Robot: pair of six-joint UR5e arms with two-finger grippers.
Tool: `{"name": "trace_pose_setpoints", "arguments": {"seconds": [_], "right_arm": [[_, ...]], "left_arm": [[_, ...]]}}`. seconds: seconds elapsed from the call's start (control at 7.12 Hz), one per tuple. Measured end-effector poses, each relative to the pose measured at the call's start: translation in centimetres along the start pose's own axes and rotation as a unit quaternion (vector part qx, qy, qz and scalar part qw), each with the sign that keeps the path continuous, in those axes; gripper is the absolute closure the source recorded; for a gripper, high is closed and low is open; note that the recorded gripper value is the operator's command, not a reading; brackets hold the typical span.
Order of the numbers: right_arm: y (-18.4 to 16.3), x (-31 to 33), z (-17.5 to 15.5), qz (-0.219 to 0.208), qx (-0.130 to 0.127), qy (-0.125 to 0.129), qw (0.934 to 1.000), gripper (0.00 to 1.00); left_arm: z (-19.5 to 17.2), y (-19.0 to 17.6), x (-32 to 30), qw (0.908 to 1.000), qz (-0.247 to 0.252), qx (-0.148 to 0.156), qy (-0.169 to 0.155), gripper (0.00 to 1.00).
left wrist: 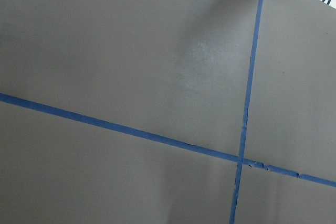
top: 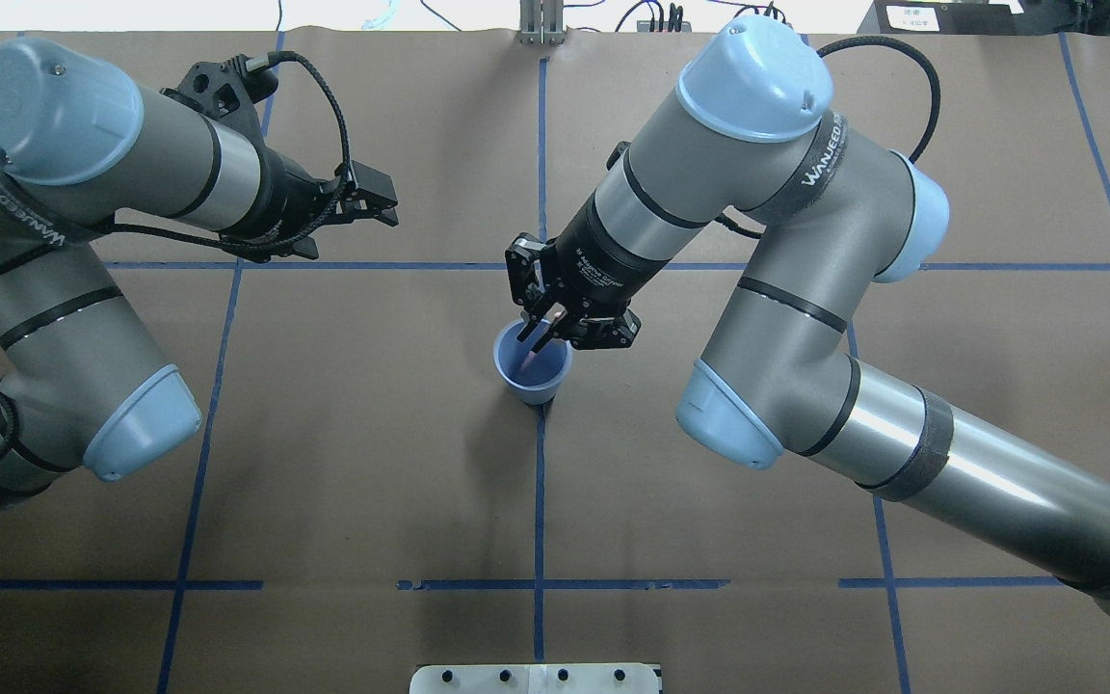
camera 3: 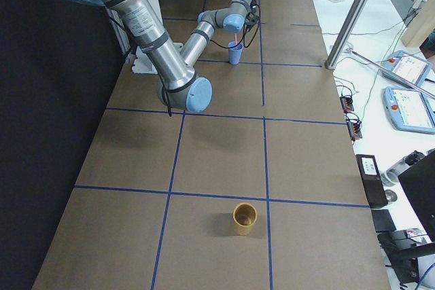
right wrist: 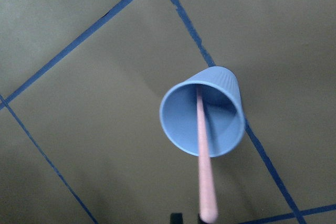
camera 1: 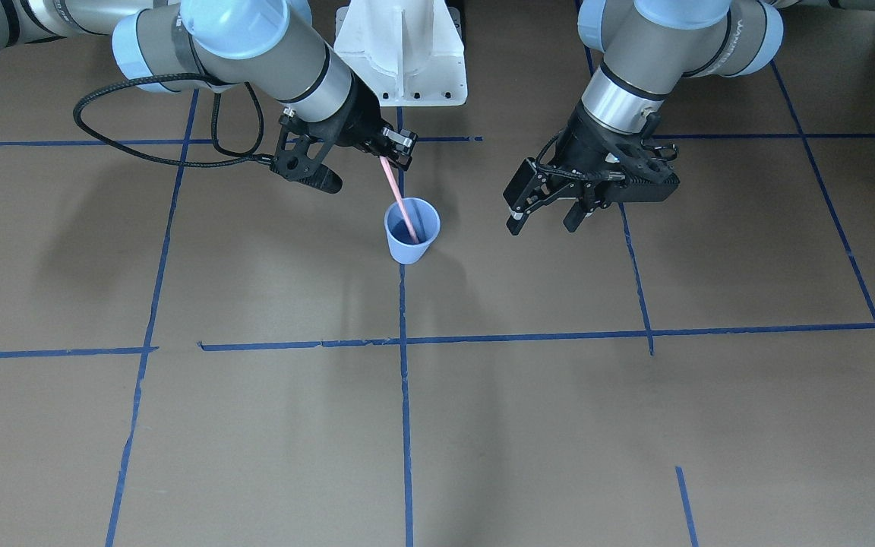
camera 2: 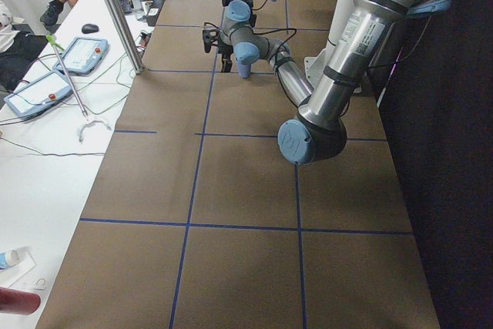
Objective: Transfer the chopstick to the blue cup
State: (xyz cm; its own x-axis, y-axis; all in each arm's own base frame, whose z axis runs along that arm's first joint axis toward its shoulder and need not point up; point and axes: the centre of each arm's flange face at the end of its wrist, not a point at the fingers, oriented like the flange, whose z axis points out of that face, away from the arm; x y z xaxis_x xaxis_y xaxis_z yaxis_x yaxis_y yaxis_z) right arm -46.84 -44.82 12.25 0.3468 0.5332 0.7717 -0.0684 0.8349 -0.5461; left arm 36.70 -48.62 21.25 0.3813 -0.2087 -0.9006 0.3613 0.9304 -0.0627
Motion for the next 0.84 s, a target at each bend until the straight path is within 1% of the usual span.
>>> {"name": "trace_pose_setpoints", "arguments": {"seconds": [0.14, 0.28, 0.42, 0.56, 0.7, 0.84], "right_arm": [[0.2, 0.0, -0.1, -0.001, -0.001, -0.002, 1.0, 0.01], [0.2, 0.4, -1.3, -0.002, -0.001, -0.008, 1.0, 0.01], [-0.9, 2.4, -4.2, 0.003, 0.004, -0.018, 0.9998, 0.01], [-3.4, 5.7, -8.6, 0.013, 0.016, -0.029, 0.9994, 0.01], [-6.1, 9.6, -13.2, 0.013, 0.033, -0.038, 0.9986, 0.01], [-8.7, 14.3, -16.5, -0.005, 0.055, -0.037, 0.9978, 0.01]], "left_arm": [[-0.1, 0.0, 0.0, 1.0, 0.0, 0.0, 0.001, 0.0], [-0.1, 0.0, -0.1, 1.0, 0.001, 0.0, 0.0, 0.0], [0.0, -0.1, -0.8, 1.0, 0.003, 0.0, -0.005, 0.0], [0.2, -0.2, -2.4, 0.9998, 0.01, 0.0, -0.015, 0.0], [0.0, -0.2, -4.5, 0.9994, 0.023, -0.002, -0.026, 0.0], [-0.7, -0.5, -7.6, 0.9985, 0.037, -0.01, -0.04, 0.0]]}}
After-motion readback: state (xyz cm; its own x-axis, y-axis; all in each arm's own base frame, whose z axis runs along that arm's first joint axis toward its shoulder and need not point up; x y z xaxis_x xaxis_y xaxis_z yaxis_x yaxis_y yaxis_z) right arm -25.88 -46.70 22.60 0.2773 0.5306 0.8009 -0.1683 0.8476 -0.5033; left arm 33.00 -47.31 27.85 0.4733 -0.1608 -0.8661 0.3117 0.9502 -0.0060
